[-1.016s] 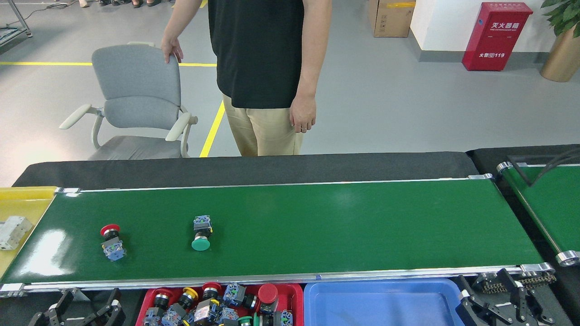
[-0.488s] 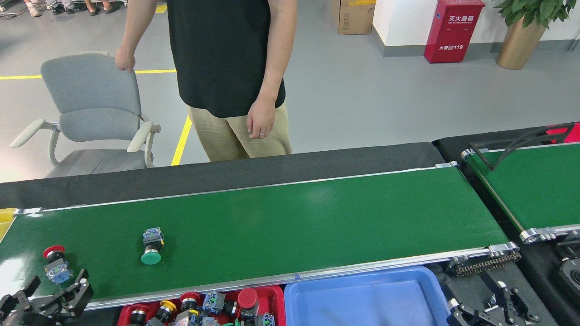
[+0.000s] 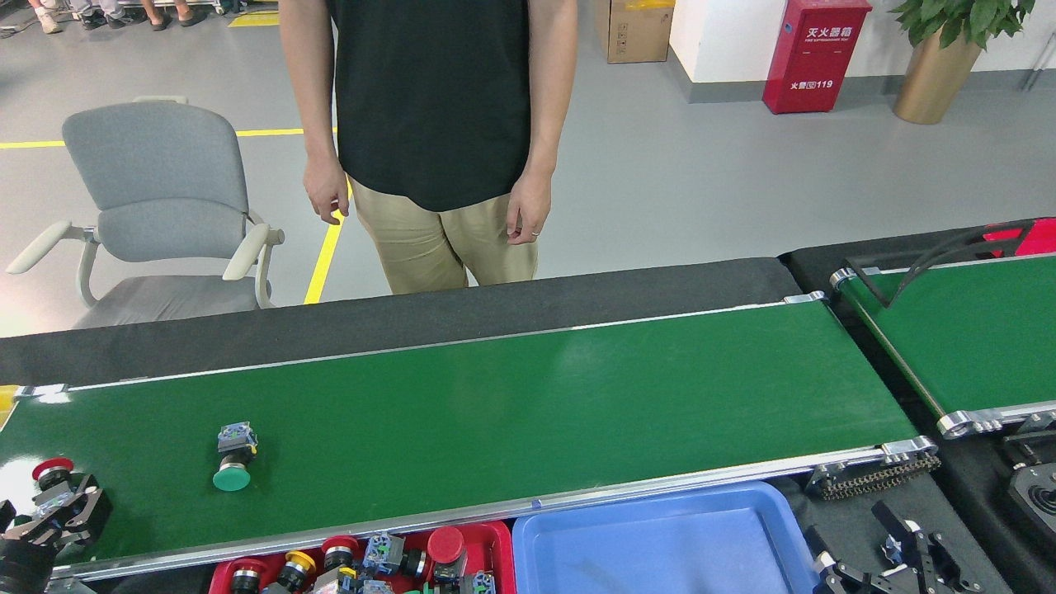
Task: Pick switch part from conveyor to tray
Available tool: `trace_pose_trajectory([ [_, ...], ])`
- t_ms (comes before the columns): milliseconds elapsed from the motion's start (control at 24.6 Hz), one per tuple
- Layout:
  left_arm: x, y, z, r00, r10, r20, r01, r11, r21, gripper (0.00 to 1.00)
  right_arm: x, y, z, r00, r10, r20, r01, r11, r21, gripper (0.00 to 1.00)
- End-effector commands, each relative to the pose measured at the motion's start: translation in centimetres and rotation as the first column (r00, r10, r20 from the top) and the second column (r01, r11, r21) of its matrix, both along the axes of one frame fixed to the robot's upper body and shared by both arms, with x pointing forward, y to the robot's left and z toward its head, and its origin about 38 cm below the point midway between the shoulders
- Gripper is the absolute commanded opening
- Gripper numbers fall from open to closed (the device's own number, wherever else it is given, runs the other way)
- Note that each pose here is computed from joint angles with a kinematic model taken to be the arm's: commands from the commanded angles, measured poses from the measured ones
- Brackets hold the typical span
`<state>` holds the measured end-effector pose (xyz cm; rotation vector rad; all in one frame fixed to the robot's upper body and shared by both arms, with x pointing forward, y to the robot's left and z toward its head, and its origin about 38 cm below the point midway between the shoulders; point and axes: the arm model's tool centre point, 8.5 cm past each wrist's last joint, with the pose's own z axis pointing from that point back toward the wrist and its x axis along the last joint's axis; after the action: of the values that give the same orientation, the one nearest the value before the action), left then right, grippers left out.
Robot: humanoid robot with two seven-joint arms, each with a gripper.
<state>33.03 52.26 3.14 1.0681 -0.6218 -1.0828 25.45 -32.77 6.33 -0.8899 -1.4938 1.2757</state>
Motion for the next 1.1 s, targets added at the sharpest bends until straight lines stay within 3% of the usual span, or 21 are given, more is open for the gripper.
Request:
trace_pose_trajectory([
  [0,0.5,-0.6,0.6,0.998,-0.035,0.046,0.035,0.999,-0.005,0.11,0.1,-0.2,0.7,1.0,0.001,0.02,-0.001,1.0,-0.005,1.0],
  [244,0.2,-6.7,3.0,0.95,-0.265,0.168,0.261,0.964,0.043,0.03,-0.2,-1.6,1.0,0.999,-0.041,0.027,0.042,0.999,-0.015,1.0],
  [366,-2.5,-13.2,3.3,0.851,-0.491,0.188,0.491,0.87,0.049,0.06,-0.5,-2.2,1.0,0.997,-0.066,0.026,0.066,0.998,-0.014,1.0],
  [447,-6.1,-18.4,2.5,0.758,-0.621,0.197,0.632,0.775,0.013,0.07,-0.6,-2.6,0.7,0.997,-0.077,0.019,0.078,0.997,-0.015,1.0],
  [528,-8.2,-21.6,2.0,0.698,-0.681,0.222,0.703,0.71,-0.029,0.08,-0.6,-2.6,0.8,0.997,-0.078,0.021,0.078,0.997,-0.01,1.0],
  [569,-9.0,-22.7,1.3,0.696,-0.679,0.233,0.708,0.703,-0.065,0.1,-0.6,-2.7,0.8,0.996,-0.081,0.024,0.081,0.997,-0.006,1.0],
  [732,-11.1,-23.0,-0.3,0.729,-0.651,0.212,0.681,0.721,-0.127,0.44,-1.0,-3.7,1.0,0.993,-0.113,0.029,0.113,0.994,0.001,1.0],
  [854,-11.7,-23.0,-0.6,0.744,-0.634,0.211,0.665,0.734,-0.141,0.97,-1.4,-4.3,0.7,0.99,-0.136,0.019,0.136,0.991,0.001,1.0],
  [1057,-11.9,-22.3,-0.6,0.761,-0.614,0.211,0.645,0.752,-0.138,1.0,-1.7,-4.5,0.4,0.988,-0.152,0.009,0.152,0.988,0.008,1.0],
])
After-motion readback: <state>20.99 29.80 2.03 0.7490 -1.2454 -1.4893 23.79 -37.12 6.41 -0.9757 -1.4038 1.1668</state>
